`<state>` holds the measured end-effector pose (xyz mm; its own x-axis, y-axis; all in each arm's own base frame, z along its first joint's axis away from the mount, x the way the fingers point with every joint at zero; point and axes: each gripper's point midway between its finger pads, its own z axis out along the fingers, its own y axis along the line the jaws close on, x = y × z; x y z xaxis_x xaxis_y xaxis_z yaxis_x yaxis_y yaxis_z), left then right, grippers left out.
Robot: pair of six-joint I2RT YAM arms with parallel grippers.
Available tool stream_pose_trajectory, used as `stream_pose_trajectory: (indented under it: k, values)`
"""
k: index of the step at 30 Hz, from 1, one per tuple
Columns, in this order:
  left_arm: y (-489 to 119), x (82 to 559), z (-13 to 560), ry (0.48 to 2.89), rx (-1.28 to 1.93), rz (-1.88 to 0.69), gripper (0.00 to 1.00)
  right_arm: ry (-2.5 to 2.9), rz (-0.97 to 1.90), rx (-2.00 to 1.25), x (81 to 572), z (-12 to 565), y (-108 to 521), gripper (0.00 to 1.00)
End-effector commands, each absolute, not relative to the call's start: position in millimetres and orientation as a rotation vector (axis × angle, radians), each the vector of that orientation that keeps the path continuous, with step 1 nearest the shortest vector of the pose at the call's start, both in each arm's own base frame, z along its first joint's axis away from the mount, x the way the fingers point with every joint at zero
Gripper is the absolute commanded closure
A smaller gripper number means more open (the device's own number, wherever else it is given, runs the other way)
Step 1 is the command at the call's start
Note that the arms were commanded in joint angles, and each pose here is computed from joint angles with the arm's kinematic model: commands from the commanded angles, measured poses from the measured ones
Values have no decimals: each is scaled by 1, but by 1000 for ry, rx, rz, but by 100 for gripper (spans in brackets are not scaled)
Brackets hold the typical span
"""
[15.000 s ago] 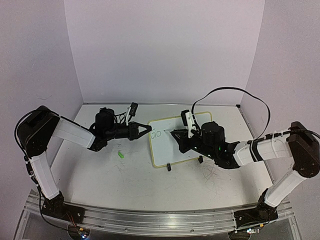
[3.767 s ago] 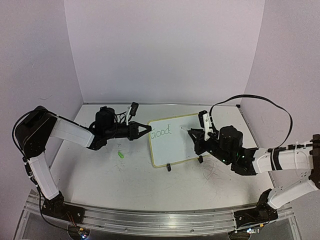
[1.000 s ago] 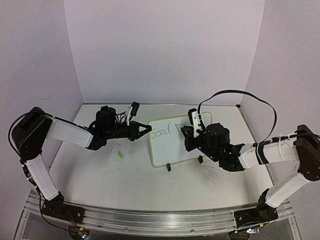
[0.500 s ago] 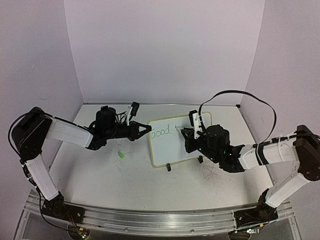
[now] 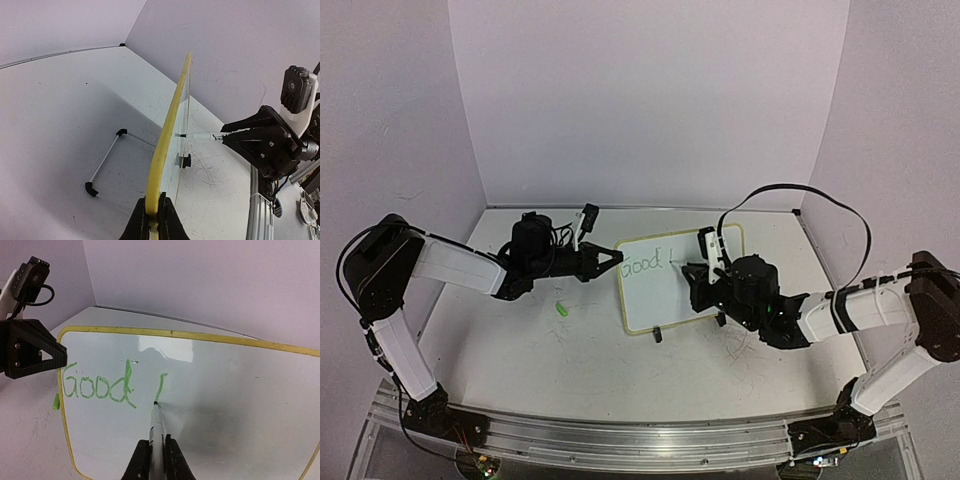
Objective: Write a sentence on the whiteboard
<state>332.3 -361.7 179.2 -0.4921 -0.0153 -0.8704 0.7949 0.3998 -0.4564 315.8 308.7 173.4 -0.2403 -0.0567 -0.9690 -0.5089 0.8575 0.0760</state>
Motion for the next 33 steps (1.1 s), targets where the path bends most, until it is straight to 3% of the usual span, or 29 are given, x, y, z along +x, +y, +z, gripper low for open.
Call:
stream_pose_trajectory:
  k: [1, 22, 33]
  values:
    - [-349, 346, 195, 1747, 650, -1075, 100, 1814, 428, -418, 314, 166, 301, 100]
    - [-349, 346, 195, 1750, 651, -1070, 100, 1824, 379, -390, 315, 166, 290, 100]
    - [-351, 346, 196, 1748, 660, -1075, 100, 1610, 556, -448, 297, 223, 304, 100]
